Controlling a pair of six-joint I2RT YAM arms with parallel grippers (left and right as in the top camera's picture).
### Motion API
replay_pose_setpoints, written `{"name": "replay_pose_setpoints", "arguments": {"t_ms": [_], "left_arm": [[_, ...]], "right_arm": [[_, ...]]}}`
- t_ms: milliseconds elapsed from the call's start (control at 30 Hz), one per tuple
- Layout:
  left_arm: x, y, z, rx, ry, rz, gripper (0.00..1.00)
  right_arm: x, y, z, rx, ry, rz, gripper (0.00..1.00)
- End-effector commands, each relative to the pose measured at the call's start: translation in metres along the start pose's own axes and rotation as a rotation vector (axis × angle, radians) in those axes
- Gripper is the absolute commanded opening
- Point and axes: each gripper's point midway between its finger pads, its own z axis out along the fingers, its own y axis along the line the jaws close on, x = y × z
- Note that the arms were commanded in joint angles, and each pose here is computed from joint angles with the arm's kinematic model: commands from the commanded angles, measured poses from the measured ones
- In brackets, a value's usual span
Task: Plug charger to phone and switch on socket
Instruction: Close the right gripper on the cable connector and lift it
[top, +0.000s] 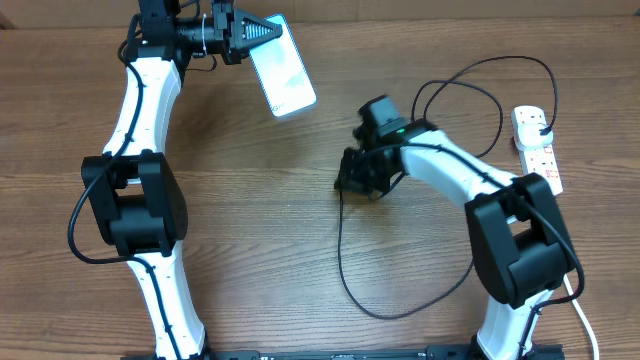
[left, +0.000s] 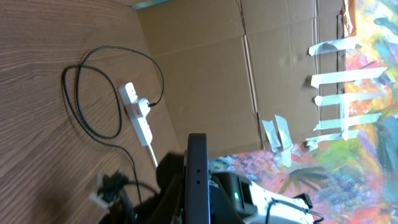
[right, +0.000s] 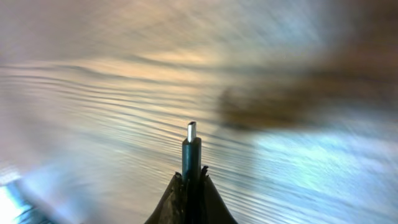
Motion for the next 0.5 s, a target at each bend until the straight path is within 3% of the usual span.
{"name": "replay_pose_setpoints", "arguments": {"t_ms": [0, 200, 467], "left_arm": [[0.002, -0.010, 0.000, 0.020, 0.021, -0.005, 0.04], [0.000, -0.008, 0.000, 0.012, 0.012, -0.016, 0.04], [-0.007, -0.005, 0.000, -0.017, -0.022, -0.009, 0.04]], "right_arm": [[0.002, 0.059, -0.028, -0.380, 0.087, -0.177, 0.04], [-0.006, 0.089, -0.061, -0.642, 0.051, -0.399, 0.04], [-0.022, 0.111, -0.095, -0.812, -0.058, -0.621, 0.04]]}}
